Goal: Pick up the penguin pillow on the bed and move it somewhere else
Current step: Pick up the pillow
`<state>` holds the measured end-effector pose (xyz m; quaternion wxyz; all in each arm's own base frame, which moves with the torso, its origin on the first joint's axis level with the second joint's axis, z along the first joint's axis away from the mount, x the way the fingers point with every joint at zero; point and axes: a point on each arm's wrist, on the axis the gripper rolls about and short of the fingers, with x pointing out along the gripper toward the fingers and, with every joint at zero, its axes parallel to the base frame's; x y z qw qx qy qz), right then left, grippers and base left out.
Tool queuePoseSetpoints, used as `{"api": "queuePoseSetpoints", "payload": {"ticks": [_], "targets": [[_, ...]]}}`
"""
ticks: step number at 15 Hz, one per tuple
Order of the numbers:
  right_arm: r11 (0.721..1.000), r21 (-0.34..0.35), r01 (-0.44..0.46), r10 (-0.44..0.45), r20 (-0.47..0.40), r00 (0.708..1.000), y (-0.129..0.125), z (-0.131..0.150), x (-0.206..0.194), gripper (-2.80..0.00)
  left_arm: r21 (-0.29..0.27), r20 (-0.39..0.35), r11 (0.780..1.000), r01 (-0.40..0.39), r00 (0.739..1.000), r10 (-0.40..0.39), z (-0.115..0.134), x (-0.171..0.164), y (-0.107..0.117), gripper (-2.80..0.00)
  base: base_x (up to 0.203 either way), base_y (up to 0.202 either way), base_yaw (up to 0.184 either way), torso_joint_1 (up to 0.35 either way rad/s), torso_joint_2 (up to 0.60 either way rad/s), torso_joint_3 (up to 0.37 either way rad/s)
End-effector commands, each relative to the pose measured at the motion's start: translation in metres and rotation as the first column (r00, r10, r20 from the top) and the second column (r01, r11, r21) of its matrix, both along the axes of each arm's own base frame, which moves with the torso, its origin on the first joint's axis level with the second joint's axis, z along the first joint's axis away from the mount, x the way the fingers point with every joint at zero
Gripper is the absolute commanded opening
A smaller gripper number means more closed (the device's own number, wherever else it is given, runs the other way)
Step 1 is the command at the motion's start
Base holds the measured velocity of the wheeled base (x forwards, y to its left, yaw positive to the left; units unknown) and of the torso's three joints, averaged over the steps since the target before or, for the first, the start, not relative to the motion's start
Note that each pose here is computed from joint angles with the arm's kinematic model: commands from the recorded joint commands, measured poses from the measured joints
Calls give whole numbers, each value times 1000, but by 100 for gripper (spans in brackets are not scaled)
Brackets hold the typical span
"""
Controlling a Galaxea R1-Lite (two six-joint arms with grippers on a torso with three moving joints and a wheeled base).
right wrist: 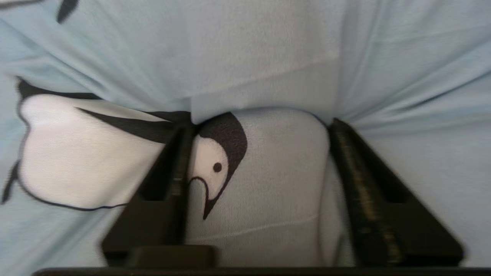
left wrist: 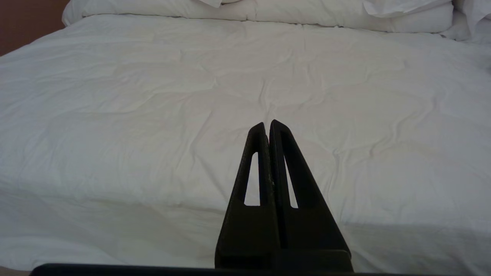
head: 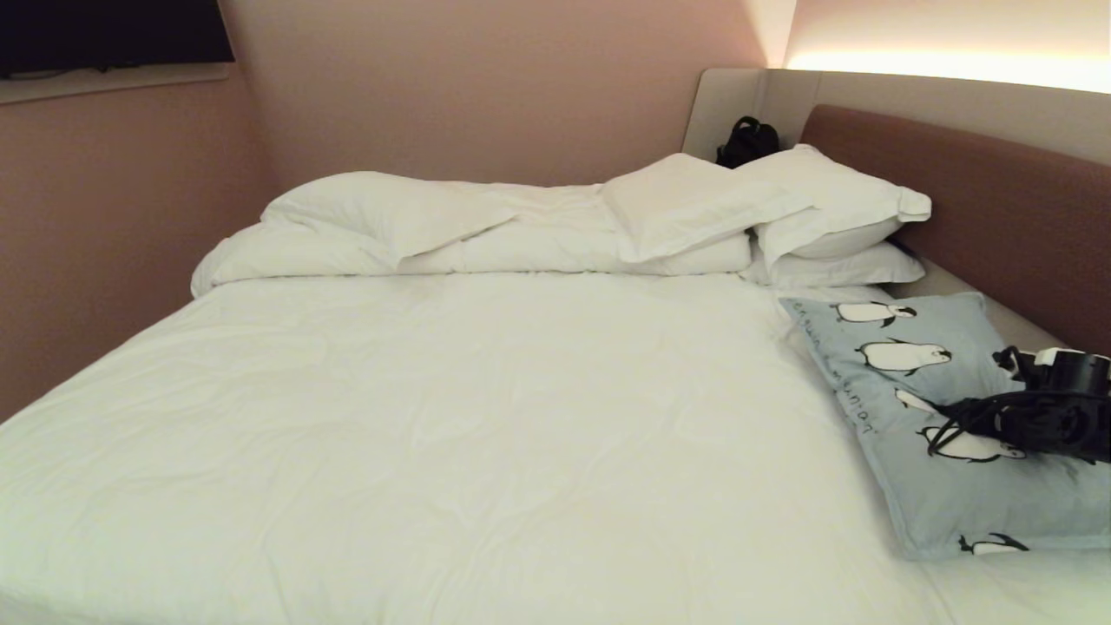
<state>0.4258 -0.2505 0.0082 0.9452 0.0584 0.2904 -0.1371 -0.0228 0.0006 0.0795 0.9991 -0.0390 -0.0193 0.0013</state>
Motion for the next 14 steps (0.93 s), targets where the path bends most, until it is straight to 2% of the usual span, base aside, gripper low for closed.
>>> {"api": "queuePoseSetpoints", "payload": {"ticks": [1,5,14], "targets": [[1000,17,0,1,-27,1000,1,-3,-1,-280,-1,1,1000,-1,1000,1,0,0,0,-280,0,0,0,0,0,0],[999,35,13,-12,-26,1000,-1,2,2,-280,-1,1,1000,-1,1000,1,0,0,0,-280,0,0,0,0,0,0],[985,139,101,-115,99,988,1,51,2,-280,-1,1,1000,-1,1000,1,0,0,0,-280,0,0,0,0,0,0]]}}
